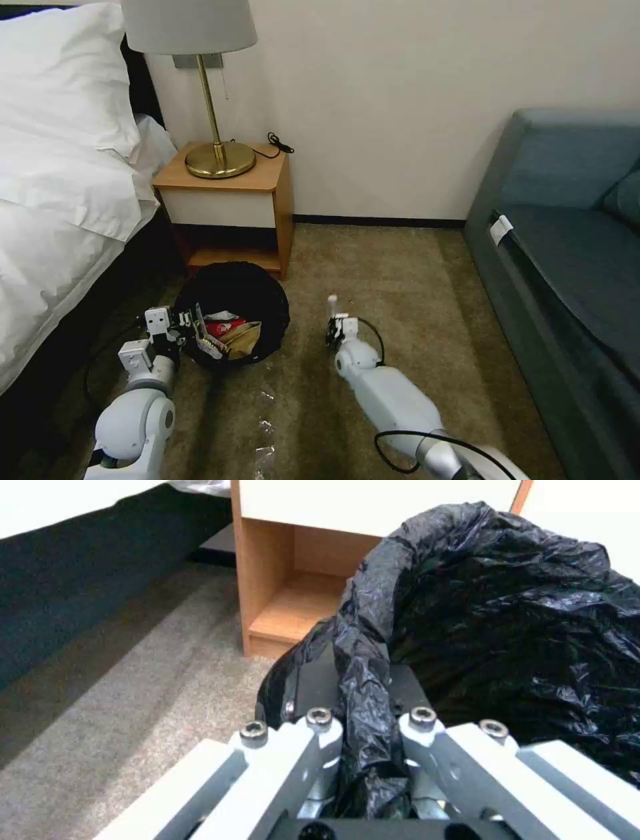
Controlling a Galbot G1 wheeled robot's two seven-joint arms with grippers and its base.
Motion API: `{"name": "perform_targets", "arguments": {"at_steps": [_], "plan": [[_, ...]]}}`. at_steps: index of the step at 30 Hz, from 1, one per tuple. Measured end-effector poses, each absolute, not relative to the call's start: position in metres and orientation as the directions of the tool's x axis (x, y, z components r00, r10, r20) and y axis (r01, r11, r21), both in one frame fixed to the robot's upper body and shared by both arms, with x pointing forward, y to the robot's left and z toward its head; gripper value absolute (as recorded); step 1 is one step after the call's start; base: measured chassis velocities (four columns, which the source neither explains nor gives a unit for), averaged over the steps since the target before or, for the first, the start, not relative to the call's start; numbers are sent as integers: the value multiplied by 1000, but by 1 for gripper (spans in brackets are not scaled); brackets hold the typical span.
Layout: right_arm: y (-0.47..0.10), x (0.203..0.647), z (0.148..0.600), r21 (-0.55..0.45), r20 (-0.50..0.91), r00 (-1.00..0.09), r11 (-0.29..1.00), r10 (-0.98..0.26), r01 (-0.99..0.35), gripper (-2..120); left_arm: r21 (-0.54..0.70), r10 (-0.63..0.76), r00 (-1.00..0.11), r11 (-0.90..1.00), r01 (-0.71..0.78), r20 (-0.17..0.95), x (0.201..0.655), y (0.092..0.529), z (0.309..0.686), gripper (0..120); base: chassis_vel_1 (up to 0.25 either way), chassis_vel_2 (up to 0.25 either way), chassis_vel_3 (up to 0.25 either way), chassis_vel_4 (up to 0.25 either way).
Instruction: Pick up the trash bin, then pick up the garbage on the floor and place it into the trash bin.
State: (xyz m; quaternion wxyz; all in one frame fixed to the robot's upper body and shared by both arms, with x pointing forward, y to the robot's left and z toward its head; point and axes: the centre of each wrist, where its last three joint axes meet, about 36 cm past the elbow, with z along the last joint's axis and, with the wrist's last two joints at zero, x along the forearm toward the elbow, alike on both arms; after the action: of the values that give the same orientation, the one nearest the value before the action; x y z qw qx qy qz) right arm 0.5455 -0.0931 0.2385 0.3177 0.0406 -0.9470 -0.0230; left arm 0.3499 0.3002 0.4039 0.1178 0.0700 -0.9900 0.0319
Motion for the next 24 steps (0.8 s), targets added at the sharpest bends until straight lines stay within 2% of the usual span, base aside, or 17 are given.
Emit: {"name": "perform_targets", "arguments": {"at_steps": [2,4,5,8,12,14,20,24], "plan": [[-97,549,247,74,573,-814,995,-92,-60,21,-47,-131,-962,988,-147,238,350,301,403,4,0,0,0,0],[-108,557,282,89,441,-892,994,-98,-65,21,-56,-128,-962,988,-145,241,351,300,400,4,0,0,0,0],[-108,557,282,89,441,-892,994,-98,-65,21,-56,-128,-962,988,-145,241,351,300,400,4,0,0,0,0],[-100,554,323,91,288,-950,991,-123,-101,21,-66,-123,-964,988,-142,235,355,299,400,4,0,0,0,0],[-87,545,347,98,208,-964,985,-163,-145,21,-72,-117,-966,988,-137,230,357,297,401,4,0,0,0,0],[-63,528,375,110,121,-966,971,-227,-214,21,-80,-113,-968,988,-134,225,359,296,403,4,0,0,0,0],[-14,490,412,141,29,-940,932,-341,-334,21,-95,-116,-967,986,-140,226,359,296,402,4,0,0,0,0],[0,475,418,148,15,-925,916,-379,-373,21,-102,-117,-967,985,-142,225,359,296,401,4,0,0,0,0]]}}
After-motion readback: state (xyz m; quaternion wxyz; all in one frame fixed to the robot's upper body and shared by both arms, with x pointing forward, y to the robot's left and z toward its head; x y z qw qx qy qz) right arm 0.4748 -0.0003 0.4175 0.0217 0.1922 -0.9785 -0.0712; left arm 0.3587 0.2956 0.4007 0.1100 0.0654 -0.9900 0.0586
